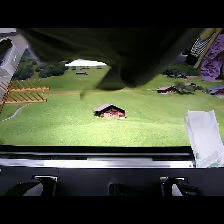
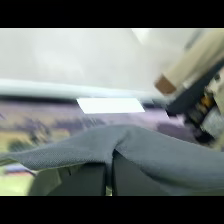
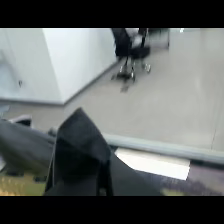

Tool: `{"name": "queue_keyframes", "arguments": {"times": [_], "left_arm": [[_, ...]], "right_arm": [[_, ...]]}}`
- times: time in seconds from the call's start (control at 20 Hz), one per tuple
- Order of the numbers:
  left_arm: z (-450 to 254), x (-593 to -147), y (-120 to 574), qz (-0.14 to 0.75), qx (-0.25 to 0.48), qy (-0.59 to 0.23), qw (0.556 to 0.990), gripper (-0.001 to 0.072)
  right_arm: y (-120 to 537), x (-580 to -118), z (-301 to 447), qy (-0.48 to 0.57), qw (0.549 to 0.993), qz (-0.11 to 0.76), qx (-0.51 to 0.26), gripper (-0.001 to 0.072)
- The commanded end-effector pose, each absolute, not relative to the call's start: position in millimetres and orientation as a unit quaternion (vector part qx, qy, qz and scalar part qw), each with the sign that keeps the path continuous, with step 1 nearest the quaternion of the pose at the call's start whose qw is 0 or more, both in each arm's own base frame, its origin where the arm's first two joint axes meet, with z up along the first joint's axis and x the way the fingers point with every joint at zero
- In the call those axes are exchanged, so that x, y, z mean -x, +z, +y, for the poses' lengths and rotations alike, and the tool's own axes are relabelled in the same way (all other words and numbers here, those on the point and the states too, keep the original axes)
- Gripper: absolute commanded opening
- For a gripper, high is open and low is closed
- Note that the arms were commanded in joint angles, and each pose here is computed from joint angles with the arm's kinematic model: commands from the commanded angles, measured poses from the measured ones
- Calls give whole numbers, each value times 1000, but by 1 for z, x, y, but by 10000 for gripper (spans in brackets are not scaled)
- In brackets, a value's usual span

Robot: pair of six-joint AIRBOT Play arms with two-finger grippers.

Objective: Fold the clothes and pants, and hang the long-sleeved shirts on hangers.

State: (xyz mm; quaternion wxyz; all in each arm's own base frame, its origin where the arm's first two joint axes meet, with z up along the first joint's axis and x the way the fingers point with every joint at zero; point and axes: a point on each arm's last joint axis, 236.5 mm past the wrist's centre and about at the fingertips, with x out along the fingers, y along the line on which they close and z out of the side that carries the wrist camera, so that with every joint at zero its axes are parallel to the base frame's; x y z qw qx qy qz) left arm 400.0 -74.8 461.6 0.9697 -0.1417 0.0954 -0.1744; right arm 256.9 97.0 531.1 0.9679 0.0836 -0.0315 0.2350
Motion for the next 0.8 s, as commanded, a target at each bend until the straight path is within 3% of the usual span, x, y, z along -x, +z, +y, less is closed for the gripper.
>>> {"name": "queue_keyframes", "arguments": {"times": [0.0,0.15,0.35,0.45,0.6,0.75], "left_arm": [[-26,-304,530,-10,113,-68,991,16],[-19,-295,532,-13,114,-52,992,16],[-24,-363,431,145,113,-57,981,18],[-23,-407,359,236,113,-54,964,17],[-18,-481,251,335,113,-47,934,17],[-28,-554,169,355,124,-46,926,17]], "right_arm": [[573,-203,81,180,973,-108,-92,37],[565,-221,63,147,976,-87,-133,37],[510,-308,57,154,965,30,-209,37],[438,-367,59,161,947,158,-231,37],[287,-434,57,152,874,382,-257,37],[162,-487,69,150,819,485,-267,37]]}}
